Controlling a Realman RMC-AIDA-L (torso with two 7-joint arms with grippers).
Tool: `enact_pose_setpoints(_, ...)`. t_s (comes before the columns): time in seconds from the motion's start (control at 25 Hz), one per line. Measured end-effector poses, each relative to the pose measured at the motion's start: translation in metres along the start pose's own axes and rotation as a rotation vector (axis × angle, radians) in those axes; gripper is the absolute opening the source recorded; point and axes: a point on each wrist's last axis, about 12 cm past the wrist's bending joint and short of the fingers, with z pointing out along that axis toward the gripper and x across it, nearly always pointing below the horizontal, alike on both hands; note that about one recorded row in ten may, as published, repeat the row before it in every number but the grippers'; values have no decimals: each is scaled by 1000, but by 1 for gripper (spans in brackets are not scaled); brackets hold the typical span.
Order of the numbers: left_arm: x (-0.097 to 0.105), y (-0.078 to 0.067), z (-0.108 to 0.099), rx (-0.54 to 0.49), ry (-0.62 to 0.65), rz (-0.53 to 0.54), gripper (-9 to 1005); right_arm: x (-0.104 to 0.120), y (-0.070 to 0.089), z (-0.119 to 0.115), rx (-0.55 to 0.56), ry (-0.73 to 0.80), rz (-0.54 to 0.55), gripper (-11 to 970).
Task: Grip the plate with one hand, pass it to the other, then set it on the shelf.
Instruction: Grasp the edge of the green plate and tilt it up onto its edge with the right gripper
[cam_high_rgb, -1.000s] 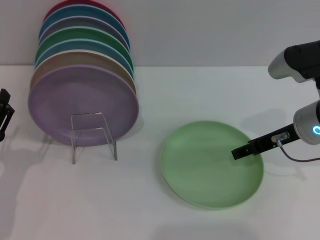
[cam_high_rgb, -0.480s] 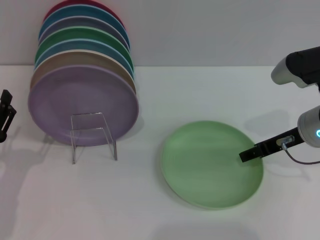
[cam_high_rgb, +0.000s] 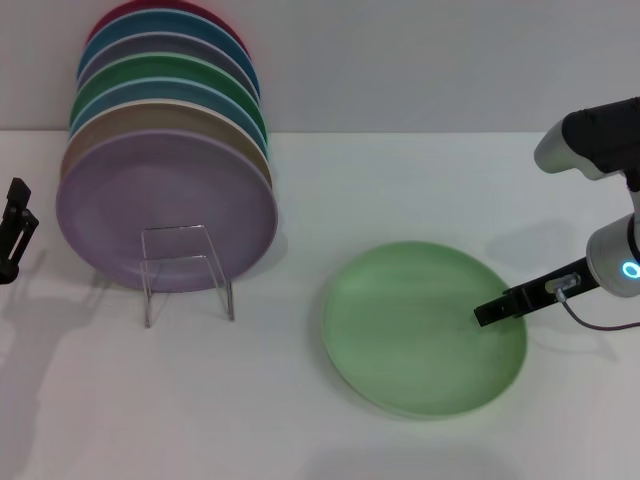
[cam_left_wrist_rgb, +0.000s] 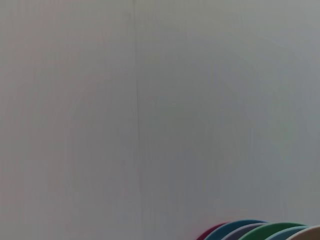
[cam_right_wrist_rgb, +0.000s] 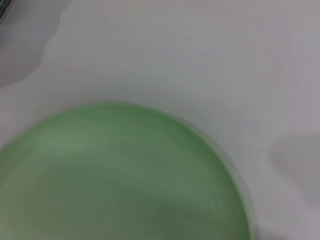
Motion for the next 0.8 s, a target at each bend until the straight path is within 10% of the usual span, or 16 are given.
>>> enact_pose_setpoints(0.8,-1,-1,3,8,-6,0,709,-2,2,2,-7,1,-22,415)
